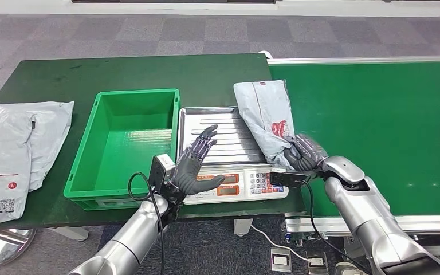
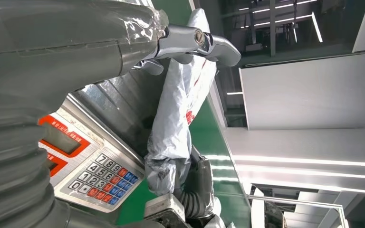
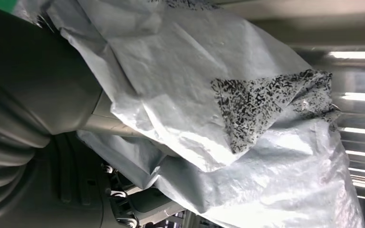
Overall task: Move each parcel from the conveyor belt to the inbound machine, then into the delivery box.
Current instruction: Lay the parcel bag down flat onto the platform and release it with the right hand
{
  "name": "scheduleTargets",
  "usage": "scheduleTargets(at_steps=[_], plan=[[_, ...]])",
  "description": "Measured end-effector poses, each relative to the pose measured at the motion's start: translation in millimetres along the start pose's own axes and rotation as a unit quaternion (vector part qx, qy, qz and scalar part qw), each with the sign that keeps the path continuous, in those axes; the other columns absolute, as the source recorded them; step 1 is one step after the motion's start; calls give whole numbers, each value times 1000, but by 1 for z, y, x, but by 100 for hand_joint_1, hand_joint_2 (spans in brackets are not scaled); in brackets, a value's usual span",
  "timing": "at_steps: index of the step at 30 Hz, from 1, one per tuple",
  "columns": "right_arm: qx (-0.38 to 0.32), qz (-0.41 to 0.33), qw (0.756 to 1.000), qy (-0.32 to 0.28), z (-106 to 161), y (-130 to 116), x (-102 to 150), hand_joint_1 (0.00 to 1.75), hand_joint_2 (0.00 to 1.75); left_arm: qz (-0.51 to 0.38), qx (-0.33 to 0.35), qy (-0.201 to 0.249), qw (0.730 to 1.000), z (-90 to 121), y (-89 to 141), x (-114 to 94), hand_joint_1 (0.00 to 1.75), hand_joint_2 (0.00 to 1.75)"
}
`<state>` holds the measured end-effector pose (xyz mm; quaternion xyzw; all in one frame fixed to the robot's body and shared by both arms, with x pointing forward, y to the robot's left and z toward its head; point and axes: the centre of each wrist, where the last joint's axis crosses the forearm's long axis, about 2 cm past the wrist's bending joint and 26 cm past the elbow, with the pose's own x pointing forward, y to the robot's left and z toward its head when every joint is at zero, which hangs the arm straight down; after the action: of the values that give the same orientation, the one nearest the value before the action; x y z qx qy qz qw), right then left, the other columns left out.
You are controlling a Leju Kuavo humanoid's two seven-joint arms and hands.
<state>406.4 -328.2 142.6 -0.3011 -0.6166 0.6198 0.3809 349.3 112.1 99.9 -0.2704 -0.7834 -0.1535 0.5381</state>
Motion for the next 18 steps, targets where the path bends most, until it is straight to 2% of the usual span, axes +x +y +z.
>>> scheduleTargets(at_steps=[2, 4, 8, 10, 13, 18], plan=[[-25, 17, 999, -14, 0, 1, 2, 175, 175, 0, 0, 0, 1000, 0, 0, 0, 0, 175], [-81, 46, 995, -30, 2, 2, 8, 175, 175, 0, 0, 0, 1000, 0, 0, 0, 0, 175], [-220, 97, 969, -54, 3, -5, 23, 175, 175, 2, -1, -1, 1000, -1, -2, 0, 0, 175], [-255, 104, 959, -70, 1, -12, 30, 175, 175, 3, -1, -1, 1000, -2, -3, 0, 0, 175], [-247, 98, 959, -99, -2, -15, 39, 175, 175, 6, -4, -1, 1000, -3, -4, 0, 0, 175], [-217, 94, 963, -132, -3, -4, 52, 175, 175, 8, -7, -1, 1000, -3, -4, 1, 0, 175]])
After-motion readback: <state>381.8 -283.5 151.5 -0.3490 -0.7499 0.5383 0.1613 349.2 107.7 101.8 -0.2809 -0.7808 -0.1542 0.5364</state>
